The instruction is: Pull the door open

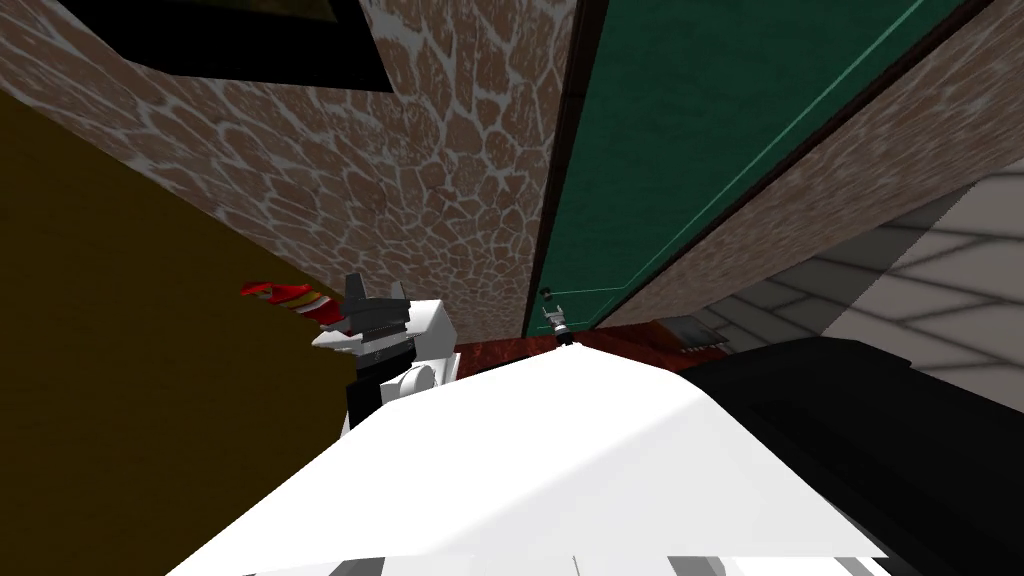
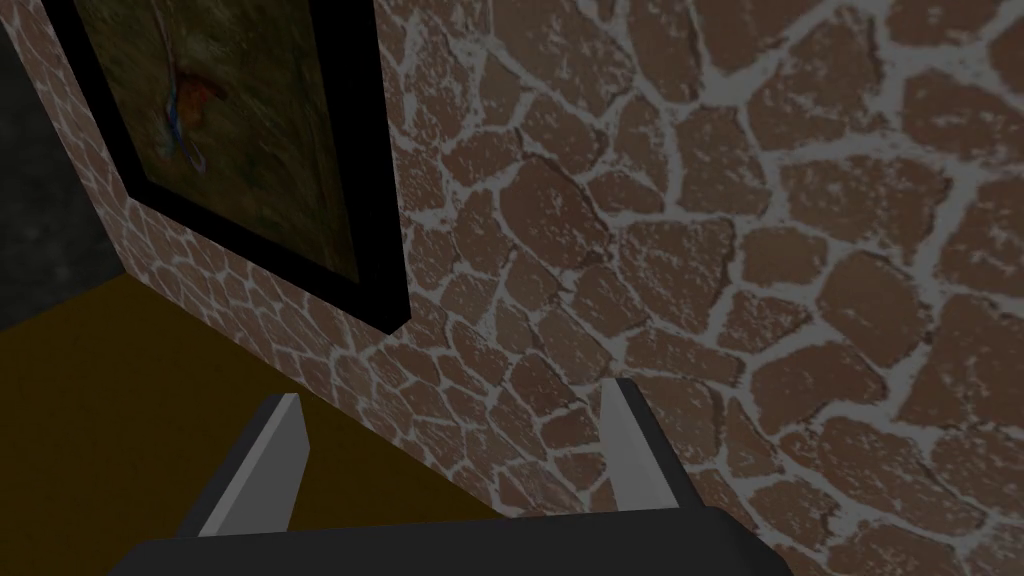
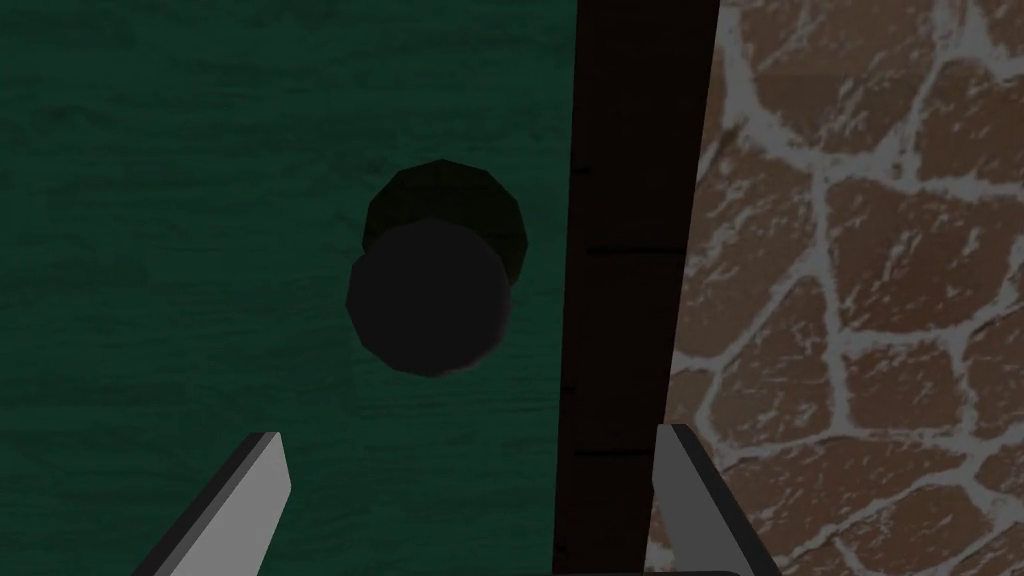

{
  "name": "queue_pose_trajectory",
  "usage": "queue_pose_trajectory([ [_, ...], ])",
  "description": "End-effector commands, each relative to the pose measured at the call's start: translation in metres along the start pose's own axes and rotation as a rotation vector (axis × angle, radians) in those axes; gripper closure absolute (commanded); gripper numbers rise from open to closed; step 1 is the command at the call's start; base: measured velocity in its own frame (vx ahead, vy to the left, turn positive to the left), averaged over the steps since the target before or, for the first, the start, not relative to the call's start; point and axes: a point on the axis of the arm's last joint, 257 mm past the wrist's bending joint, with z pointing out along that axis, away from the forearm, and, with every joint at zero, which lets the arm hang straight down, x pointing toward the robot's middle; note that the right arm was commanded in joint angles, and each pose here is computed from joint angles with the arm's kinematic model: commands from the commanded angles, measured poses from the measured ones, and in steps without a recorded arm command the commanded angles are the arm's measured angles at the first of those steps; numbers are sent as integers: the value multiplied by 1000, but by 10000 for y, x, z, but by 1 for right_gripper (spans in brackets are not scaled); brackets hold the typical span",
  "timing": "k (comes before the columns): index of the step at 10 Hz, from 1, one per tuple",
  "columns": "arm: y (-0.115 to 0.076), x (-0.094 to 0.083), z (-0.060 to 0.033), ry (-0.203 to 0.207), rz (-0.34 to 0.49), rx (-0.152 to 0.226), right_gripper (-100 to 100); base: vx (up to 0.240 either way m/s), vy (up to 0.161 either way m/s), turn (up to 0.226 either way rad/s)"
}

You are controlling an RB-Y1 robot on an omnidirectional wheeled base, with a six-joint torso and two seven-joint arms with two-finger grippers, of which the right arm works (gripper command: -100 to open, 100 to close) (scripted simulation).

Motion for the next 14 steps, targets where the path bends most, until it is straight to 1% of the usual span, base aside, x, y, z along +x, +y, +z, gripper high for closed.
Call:
queue_pose_trajectory([
  [1, -238, -20, -17, -2, 2, 53, -100, 83, -18, 386],
  [2, -397, -15, -36, -2, 6, 91, -100, 122, -55, 378],
  [3, -466, -12, -47, -2, 8, 108, -100, 125, -62, 190],
  [4, -586, -6, -69, -2, 13, 138, -100, 92, -71, 237],
  [5, -631, -3, -78, -2, 15, 150, -100, 77, -63, 176],
  [7, -622, -15, -67, -1, 15, 147, -100, 26, -21, 12],
  [8, -622, -15, -67, -1, 15, 147, 100, 0, 0, 0],
  [13, -622, -15, -67, -1, 15, 147, 100, 0, 0, 0],
  [14, -623, -21, -58, -5, 49, 146, 100, -9, -4, 8],
])
